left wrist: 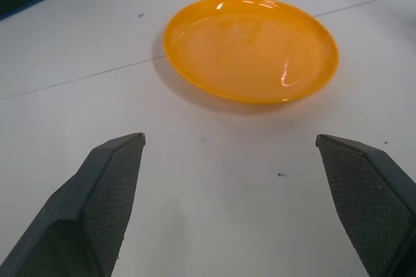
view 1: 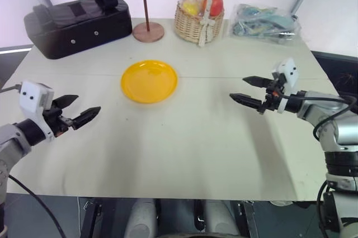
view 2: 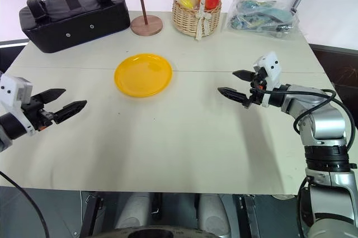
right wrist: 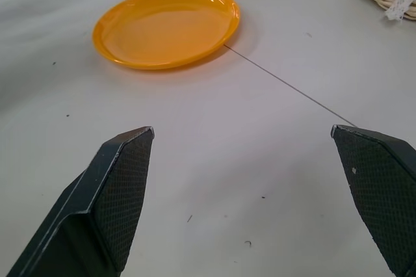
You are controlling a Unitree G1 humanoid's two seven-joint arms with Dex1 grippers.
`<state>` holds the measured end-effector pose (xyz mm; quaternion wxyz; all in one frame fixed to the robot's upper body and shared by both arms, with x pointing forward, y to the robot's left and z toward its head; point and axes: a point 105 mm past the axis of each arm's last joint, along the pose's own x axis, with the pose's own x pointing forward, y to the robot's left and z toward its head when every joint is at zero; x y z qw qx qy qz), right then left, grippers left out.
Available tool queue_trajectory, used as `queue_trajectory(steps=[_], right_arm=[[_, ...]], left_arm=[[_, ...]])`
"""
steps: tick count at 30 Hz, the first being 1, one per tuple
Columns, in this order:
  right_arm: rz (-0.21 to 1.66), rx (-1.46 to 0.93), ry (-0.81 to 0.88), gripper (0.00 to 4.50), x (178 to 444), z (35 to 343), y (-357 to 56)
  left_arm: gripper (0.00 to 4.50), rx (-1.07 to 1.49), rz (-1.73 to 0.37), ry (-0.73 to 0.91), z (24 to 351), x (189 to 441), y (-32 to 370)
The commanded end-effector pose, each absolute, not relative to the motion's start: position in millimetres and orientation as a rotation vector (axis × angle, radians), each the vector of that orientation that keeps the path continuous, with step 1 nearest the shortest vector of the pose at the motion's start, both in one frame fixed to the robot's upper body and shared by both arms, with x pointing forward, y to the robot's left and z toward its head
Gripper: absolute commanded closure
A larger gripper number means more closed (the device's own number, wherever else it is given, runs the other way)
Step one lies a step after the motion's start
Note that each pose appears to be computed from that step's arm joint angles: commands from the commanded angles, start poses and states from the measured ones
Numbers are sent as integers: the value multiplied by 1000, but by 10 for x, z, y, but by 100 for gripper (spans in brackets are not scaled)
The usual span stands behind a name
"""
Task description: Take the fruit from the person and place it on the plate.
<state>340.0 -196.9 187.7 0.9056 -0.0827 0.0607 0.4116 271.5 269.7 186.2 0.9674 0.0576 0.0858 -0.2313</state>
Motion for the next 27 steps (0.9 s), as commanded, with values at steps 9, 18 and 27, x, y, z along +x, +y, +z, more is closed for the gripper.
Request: queue_trajectory(steps=[9, 18, 27], right_arm=[[838, -184, 72, 0, 3385, 2006, -1954], [831, -171, 71, 0, 3377, 1975, -1929], [831, -167, 72, 0, 3412, 1937, -1887]], left_arm=[[8, 125, -472, 120, 2016, 2697, 2685], [8, 137, -468, 117, 2008, 2751, 2649], [8, 121, -477, 116, 1965, 2733, 2549]])
